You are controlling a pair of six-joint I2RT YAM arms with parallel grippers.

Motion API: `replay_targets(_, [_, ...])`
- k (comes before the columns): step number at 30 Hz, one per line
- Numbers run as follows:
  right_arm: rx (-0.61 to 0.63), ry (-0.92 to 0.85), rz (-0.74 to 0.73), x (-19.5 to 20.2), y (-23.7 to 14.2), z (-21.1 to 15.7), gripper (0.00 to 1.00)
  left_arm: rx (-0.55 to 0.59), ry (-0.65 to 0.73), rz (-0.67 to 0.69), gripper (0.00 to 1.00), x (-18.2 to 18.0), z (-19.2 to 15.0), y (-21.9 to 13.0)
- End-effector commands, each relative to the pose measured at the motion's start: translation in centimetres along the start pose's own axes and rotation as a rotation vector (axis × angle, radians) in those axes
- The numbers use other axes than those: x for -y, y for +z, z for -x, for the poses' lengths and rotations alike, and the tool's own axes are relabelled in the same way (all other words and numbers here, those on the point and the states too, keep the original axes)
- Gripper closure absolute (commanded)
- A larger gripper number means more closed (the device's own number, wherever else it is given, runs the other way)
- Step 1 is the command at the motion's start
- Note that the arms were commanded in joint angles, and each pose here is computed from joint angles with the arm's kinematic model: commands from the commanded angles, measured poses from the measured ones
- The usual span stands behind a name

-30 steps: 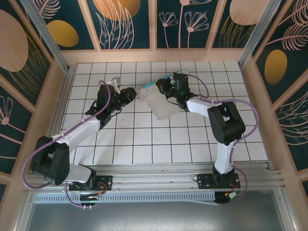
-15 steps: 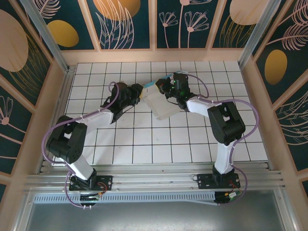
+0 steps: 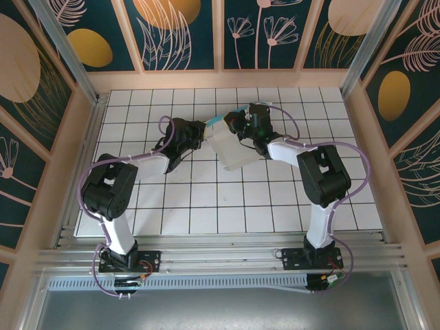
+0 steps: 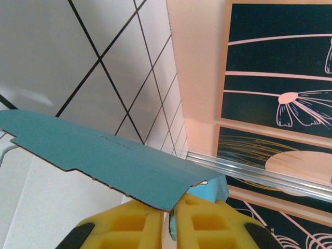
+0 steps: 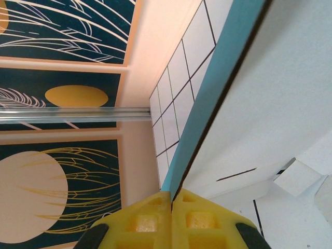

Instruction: Fold the paper box

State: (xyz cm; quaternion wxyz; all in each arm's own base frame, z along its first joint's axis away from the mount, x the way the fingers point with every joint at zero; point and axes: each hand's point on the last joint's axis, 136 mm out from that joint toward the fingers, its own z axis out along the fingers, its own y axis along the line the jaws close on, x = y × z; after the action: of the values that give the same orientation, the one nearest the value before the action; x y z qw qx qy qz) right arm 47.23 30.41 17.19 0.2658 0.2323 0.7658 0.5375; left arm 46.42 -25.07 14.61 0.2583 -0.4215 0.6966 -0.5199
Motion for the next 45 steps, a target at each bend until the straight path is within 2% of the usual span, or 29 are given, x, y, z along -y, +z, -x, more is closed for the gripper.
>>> replay_targets(1, [0.019, -0.016, -0.013, 0.2, -0.1, 0.4, 1.0, -0.021, 0.004, -0.085, 0.88, 1.9, -0.1, 0.9])
replay_targets(6, [0.02, -0.019, -0.02, 0.4, 0.0, 0.5, 1.0, -0.101, 0.058, -0.106, 0.87, 2.2, -1.3, 2.5])
replay_targets(11, [0.01, -0.014, -0.025, 0.8, 0.2, 0.2, 1.0, -0.137, 0.076, -0.133, 0.79, 2.7, -2.0, 3.5])
replay_targets(19, [0.014, -0.011, -0.038, 1.2, 0.2, 0.4, 1.0, -0.151, 0.069, -0.127, 0.75, 2.3, -2.0, 4.8])
replay_targets(25, [0.034, -0.017, -0.043, 1.0, -0.3, 1.0, 1.0, -0.098, 0.14, -0.132, 0.73, 3.2, -1.4, 2.9])
replay_targets(27, [0.046, -0.023, -0.051, 1.1, -0.4, 1.3, 1.0, -0.044, 0.197, -0.096, 0.67, 3.2, -0.7, 1.5])
replay_targets(29, [0.057, -0.031, -0.06, 1.1, -0.5, 1.5, 1.0, 0.002, 0.25, -0.03, 0.67, 2.4, -0.1, 0.1])
replay_targets(33, [0.063, -0.035, -0.066, 1.3, -0.3, 1.8, 1.0, 0.041, 0.373, 0.107, 0.71, 0.4, -0.2, -2.0])
replay_targets(37, [0.077, -0.038, -0.081, 1.6, -0.2, 2.2, 1.0, 0.022, 0.487, 0.246, 0.76, -2.6, -2.0, -2.7])
replay_targets(41, [0.108, -0.017, -0.104, 1.8, 0.0, 3.0, 1.0, 0.0, 0.476, 0.282, 0.78, -5.6, -3.6, -1.7])
replay_targets(45, [0.148, 0.018, -0.161, 2.1, 0.4, 4.0, 1.0, 0.026, 0.488, 0.313, 0.78, -7.0, -3.0, 0.6])
